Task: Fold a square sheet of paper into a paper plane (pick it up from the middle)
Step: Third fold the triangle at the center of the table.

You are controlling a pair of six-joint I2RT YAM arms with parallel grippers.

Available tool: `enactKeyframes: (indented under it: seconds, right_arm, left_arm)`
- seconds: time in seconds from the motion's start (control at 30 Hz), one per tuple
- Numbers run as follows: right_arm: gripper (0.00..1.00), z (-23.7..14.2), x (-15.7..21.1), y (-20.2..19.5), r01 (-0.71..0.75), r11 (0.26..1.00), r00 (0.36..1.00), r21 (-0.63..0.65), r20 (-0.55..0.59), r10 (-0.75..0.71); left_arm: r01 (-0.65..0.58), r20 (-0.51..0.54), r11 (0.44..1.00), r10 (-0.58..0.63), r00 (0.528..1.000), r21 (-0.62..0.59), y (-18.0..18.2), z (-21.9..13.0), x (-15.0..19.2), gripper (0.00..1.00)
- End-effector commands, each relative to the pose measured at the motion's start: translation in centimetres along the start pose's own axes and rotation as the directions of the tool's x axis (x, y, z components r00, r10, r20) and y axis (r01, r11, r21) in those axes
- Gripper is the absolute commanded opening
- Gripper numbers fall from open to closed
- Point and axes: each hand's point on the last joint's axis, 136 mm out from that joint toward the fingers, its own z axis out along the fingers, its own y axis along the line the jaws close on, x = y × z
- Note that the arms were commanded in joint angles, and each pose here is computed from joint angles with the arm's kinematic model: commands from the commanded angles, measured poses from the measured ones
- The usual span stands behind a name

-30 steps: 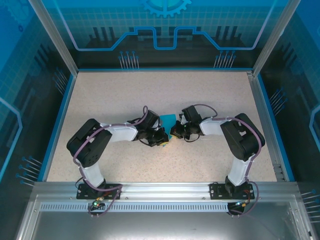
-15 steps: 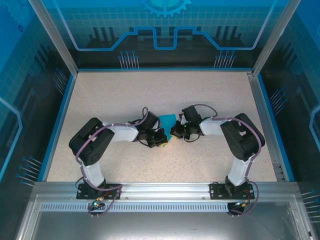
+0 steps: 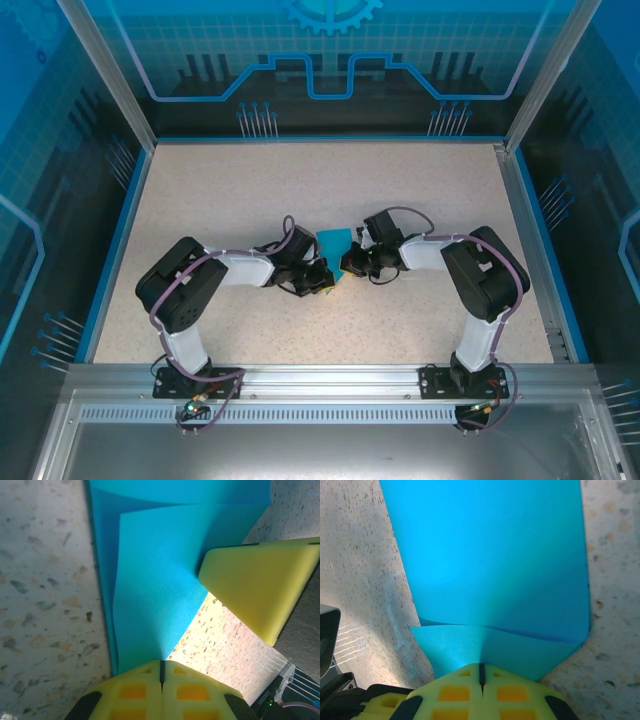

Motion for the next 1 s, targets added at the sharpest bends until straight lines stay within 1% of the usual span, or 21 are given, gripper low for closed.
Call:
enactKeyframes:
  seconds: [0.0, 0.1, 0.2, 0.43, 0.6, 0.8, 0.97]
  right_arm:
    - [0.03, 0.5, 1.3, -3.5, -0.027, 0.993, 0.998, 0.115, -0.047, 0.033]
    - [0.03, 0.7, 1.4, -3.7, -0.032, 0.993, 0.998, 0.117, -0.051, 0.038]
    - [0.03, 0.7, 1.5, -3.8, -0.034, 0.992, 0.998, 0.121, -0.054, 0.041]
    - [0.03, 0.4, 1.3, -3.2, -0.001, 0.994, 0.998, 0.110, -0.058, 0.007]
    - [0.03, -0.4, 0.0, -2.2, 0.045, 0.991, 0.999, 0.122, -0.026, -0.042]
    - [0.03, 0.1, 0.4, -3.2, 0.018, 0.989, 0.999, 0.150, -0.048, -0.011]
    - [0.03, 0.3, 0.7, -4.3, -0.006, 0.982, 0.998, 0.187, -0.059, 0.018]
  left_arm:
    - [0.015, -0.013, 0.998, -0.016, 1.000, -0.054, 1.5, -0.5, 1.1, 0.04]
    - [0.001, -0.005, 1.000, -0.002, 1.000, -0.025, 0.7, -0.6, 0.8, 0.05]
    - [0.005, -0.023, 0.999, -0.006, 1.000, -0.042, 1.0, -0.6, 1.1, 0.05]
    - [0.040, -0.059, 0.987, -0.050, 0.997, -0.153, 4.6, -0.3, 2.7, 0.04]
    - [0.060, -0.090, 0.981, -0.078, 0.993, -0.183, 6.3, -0.4, 4.0, 0.02]
    - [0.023, -0.178, 0.985, -0.053, 0.983, -0.171, 6.1, -0.9, 5.7, 0.03]
    - [-0.008, -0.195, 0.980, -0.032, 0.980, -0.199, 6.2, -1.8, 6.1, 0.03]
